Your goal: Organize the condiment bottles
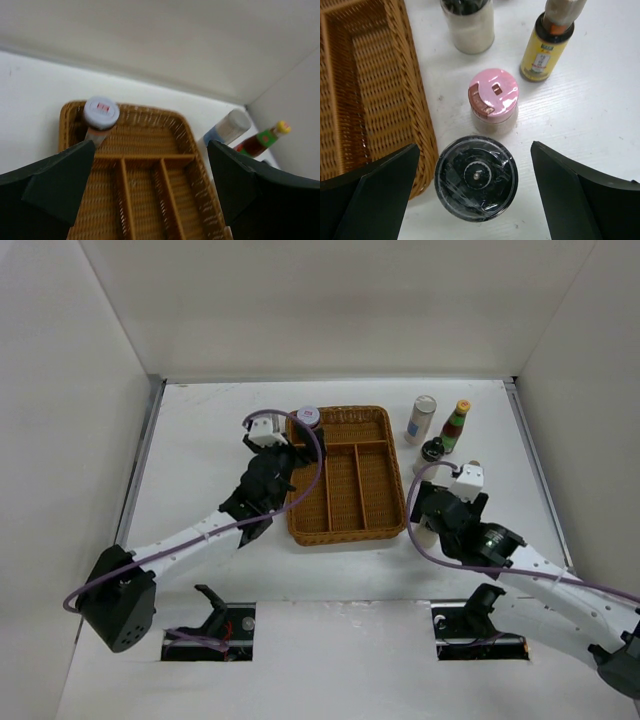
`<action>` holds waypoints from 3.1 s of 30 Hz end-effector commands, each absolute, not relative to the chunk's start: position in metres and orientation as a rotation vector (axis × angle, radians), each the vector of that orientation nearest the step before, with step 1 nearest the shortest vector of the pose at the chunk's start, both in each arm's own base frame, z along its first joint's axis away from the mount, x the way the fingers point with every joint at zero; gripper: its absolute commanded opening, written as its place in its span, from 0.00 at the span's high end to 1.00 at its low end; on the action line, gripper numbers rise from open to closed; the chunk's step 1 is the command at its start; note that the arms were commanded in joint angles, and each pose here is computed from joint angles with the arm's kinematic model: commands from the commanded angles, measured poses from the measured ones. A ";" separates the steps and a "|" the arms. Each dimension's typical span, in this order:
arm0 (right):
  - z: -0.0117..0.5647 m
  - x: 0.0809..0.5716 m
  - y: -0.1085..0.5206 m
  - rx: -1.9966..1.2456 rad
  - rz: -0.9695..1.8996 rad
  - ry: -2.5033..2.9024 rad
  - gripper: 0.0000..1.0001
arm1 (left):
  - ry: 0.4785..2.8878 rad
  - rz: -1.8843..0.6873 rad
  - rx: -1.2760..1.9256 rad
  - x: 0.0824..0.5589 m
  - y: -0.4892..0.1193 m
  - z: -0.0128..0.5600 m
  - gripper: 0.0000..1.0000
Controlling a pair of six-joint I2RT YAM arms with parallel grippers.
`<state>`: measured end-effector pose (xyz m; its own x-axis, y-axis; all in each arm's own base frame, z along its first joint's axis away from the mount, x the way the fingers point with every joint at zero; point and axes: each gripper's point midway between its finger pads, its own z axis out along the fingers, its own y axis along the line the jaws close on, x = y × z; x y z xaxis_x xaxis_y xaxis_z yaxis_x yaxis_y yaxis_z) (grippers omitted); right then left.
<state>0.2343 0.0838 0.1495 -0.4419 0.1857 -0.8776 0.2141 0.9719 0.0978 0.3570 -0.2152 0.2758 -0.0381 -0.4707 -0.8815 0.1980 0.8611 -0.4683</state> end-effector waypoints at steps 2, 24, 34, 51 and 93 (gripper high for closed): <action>0.144 0.233 0.095 0.296 -0.004 2.093 0.00 | 1.484 -0.591 -0.285 0.333 -0.201 0.272 0.01; 0.334 0.317 0.187 0.118 0.262 1.721 0.47 | 1.421 -0.705 -0.288 0.293 -0.187 0.247 0.02; 0.339 0.489 0.272 0.049 0.348 1.646 0.48 | 1.434 -0.710 -0.287 0.287 -0.187 0.236 0.01; 0.219 0.558 0.300 0.031 0.270 1.845 0.42 | 1.442 -0.725 -0.279 0.286 -0.191 0.235 0.01; 0.182 0.407 0.064 0.311 -0.174 2.068 0.06 | 1.472 -0.714 -0.266 0.289 -0.197 0.226 0.01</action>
